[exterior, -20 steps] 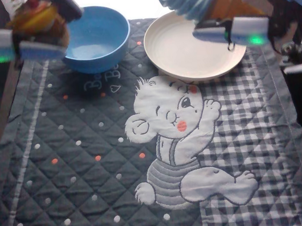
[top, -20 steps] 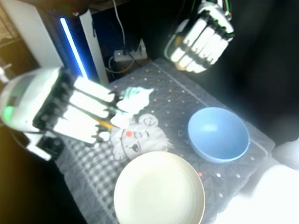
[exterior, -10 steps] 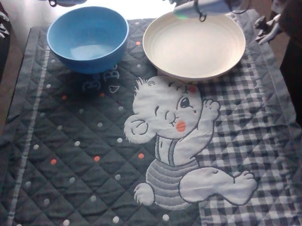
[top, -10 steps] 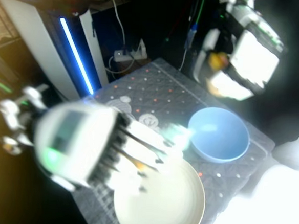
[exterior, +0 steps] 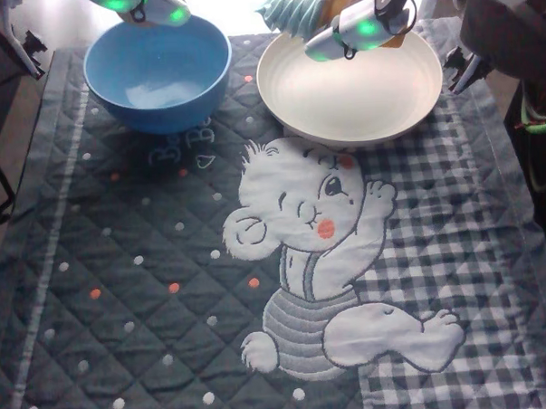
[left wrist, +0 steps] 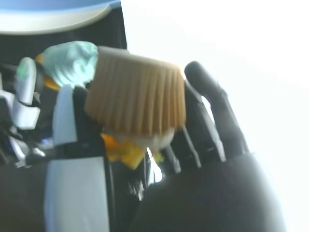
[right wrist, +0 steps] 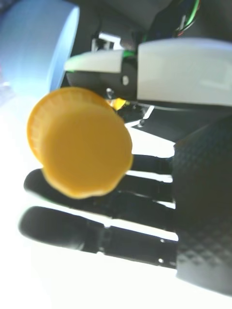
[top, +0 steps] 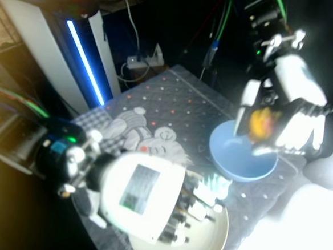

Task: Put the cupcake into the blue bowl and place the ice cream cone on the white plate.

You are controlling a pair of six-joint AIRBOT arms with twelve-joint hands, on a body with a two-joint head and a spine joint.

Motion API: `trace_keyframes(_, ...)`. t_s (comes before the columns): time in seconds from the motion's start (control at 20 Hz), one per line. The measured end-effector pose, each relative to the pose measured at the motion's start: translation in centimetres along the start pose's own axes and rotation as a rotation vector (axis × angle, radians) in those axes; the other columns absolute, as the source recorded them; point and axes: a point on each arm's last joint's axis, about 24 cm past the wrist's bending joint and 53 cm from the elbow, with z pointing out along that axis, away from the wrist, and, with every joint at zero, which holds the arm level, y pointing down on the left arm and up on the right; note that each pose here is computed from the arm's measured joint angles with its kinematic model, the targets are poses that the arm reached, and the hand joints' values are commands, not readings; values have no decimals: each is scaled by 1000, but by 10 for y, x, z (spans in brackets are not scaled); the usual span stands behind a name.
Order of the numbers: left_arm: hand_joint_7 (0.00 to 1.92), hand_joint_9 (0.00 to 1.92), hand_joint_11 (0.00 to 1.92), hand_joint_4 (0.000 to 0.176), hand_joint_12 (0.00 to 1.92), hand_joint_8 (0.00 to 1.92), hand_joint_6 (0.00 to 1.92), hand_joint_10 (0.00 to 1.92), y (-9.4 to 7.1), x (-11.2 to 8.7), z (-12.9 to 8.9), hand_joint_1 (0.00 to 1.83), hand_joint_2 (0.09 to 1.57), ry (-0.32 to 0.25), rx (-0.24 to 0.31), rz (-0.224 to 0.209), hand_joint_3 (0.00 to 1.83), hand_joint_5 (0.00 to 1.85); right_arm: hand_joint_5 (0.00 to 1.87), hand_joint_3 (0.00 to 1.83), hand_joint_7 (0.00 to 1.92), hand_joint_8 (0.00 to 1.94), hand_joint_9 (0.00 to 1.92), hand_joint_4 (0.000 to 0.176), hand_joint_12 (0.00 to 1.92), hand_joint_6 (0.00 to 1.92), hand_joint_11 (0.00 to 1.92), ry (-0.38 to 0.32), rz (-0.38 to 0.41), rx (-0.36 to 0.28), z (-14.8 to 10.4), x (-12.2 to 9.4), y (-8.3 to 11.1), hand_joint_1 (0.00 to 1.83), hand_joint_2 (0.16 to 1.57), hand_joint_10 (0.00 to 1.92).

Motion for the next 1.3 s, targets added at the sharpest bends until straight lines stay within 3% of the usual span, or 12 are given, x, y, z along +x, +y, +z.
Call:
trace_keyframes(0.1, 1028, 1042, 714, 0, 1226, 834, 851, 1069, 1, 1, 0, 1388, 1076, 4, -4, 4, 3, 984, 1028, 0, 1296, 544, 1528, 0, 988, 822, 1178, 2, 0, 2, 0, 1, 0, 1278, 1040, 0)
trace_keyframes(0.2, 996, 984, 624, 0, 1218, 928, 860, 1116, 2, 1, 0, 1383, 1089, 4, -6, 4, 1, 986, 1014, 0, 1304, 547, 1527, 0, 989, 824, 1174, 4, 0, 1, 0, 1, 0, 1286, 1041, 4)
trace_keyframes(0.35, 1001, 997, 692, 0, 1103, 889, 964, 1084, 3, 2, -1, 1383, 1092, 7, -7, 1, 0, 951, 1027, 0, 1259, 657, 1526, 0, 1020, 773, 1144, 7, 2, -2, 0, 3, 2, 1283, 1046, 1)
trace_keyframes(0.4, 1007, 1048, 824, 0, 1075, 873, 998, 1026, 1, 4, -1, 1384, 1088, 12, -1, -6, 0, 912, 1055, 0, 1273, 648, 1535, 0, 1082, 709, 1127, 9, 4, -3, 0, 4, 3, 1288, 1038, 5)
trace_keyframes(0.45, 1061, 1042, 834, 0, 1043, 894, 1051, 600, -1, 4, -2, 1263, 1108, 16, 8, -11, 0, 894, 1081, 1, 1172, 426, 1452, 0, 1294, 772, 968, 10, 6, -3, 0, 4, 3, 1195, 1057, 17)
trace_keyframes(0.5, 962, 1031, 779, 0, 962, 414, 458, 344, -2, 6, -2, 1206, 1025, 20, 16, -20, 0, 830, 891, 0, 1021, 181, 1062, 0, 1376, 302, 384, 9, 7, -3, 0, 4, 3, 1009, 985, 3)
trace_keyframes(0.55, 963, 1012, 690, 0, 840, 53, 62, 79, -4, 9, -3, 1166, 985, 24, 24, -18, 0, 865, 854, 0, 987, 26, 894, 0, 1148, 36, 349, 11, 8, -5, 0, 5, 4, 912, 929, 3)
trace_keyframes(0.65, 945, 999, 688, 0, 810, 14, 20, 32, -6, 11, -3, 1155, 981, 29, 33, -10, 0, 870, 876, 0, 994, 10, 902, 0, 1060, 15, 443, 15, 11, -8, -1, 8, 6, 905, 918, 4)
trace_keyframes(0.85, 935, 980, 626, 0, 822, 5, 2, 5, -12, 11, -3, 1071, 981, 28, 54, -8, 0, 861, 934, 0, 1008, 0, 844, 0, 1073, 14, 278, 8, 14, -17, -1, 7, 9, 930, 911, 4)
trace_keyframes(1.1, 961, 998, 665, 0, 862, 12, 6, 13, -14, 13, -3, 1081, 989, 32, 61, -3, 1, 872, 946, 0, 985, 3, 858, 0, 1050, 4, 347, 11, 19, -25, -1, 9, 12, 963, 907, 4)
trace_keyframes(1.3, 911, 982, 541, 0, 1078, 0, 1, 1, -17, 12, -6, 1103, 974, 33, 71, -3, 0, 885, 908, 0, 1056, 3, 930, 0, 1006, 0, 461, 10, 29, -43, -2, 12, 20, 952, 912, 8)
